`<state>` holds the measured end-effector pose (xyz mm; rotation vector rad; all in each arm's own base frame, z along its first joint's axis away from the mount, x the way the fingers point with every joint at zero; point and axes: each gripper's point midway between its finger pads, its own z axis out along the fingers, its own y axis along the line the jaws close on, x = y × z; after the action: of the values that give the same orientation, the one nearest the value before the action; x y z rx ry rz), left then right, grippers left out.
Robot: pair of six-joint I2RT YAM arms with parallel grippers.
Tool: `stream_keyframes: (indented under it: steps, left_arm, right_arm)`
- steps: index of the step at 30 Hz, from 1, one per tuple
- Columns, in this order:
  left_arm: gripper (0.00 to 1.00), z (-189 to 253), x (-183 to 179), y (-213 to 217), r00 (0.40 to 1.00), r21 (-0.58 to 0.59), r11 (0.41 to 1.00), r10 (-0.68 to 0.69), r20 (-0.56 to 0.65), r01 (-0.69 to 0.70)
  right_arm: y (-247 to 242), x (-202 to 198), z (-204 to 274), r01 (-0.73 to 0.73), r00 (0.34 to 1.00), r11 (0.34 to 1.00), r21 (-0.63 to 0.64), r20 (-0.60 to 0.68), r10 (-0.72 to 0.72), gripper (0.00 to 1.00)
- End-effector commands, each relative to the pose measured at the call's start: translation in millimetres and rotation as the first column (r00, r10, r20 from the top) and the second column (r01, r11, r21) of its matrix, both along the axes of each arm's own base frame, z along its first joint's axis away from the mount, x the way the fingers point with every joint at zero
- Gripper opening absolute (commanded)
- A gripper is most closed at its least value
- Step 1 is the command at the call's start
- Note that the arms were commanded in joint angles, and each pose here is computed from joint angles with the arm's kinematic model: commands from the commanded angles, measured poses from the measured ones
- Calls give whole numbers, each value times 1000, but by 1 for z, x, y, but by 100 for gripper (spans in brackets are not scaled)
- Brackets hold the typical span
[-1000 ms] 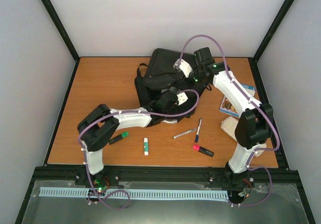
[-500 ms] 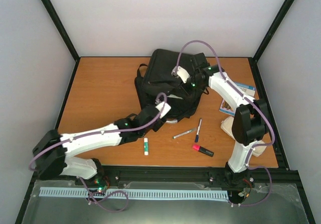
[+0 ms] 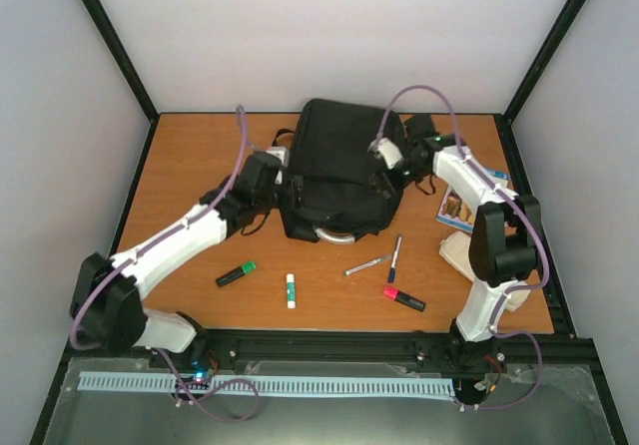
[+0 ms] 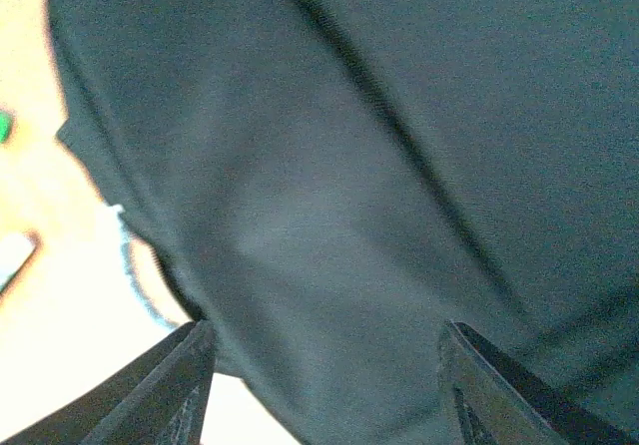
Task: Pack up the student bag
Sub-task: Adjust the student bag at the center of the board.
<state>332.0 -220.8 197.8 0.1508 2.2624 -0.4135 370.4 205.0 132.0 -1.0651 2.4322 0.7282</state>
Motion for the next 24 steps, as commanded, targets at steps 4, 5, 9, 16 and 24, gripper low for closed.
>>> stream_keyframes:
  steps: [4,5,9,16,24]
  left_arm:
    - [79,-33,60,10,947,-248,950,111,-301,-190]
    - [78,-40,66,13,941,-248,947,120,-316,-204]
    - [78,-69,82,17,926,-226,944,151,-347,-239]
    - [70,-112,78,-9,911,-296,943,17,-413,-152]
    - [64,-130,61,-11,904,-276,955,-16,-426,-113]
  right_arm:
    - [-92,70,9,363,931,932,-3,-39,-363,67]
    - [-103,77,4,394,918,919,-9,-55,-394,68]
    - [-122,99,-17,440,891,897,-37,-104,-441,70]
    - [-115,115,-55,455,864,888,-56,-212,-456,71]
    - [-86,126,-69,423,877,904,-63,-222,-426,61]
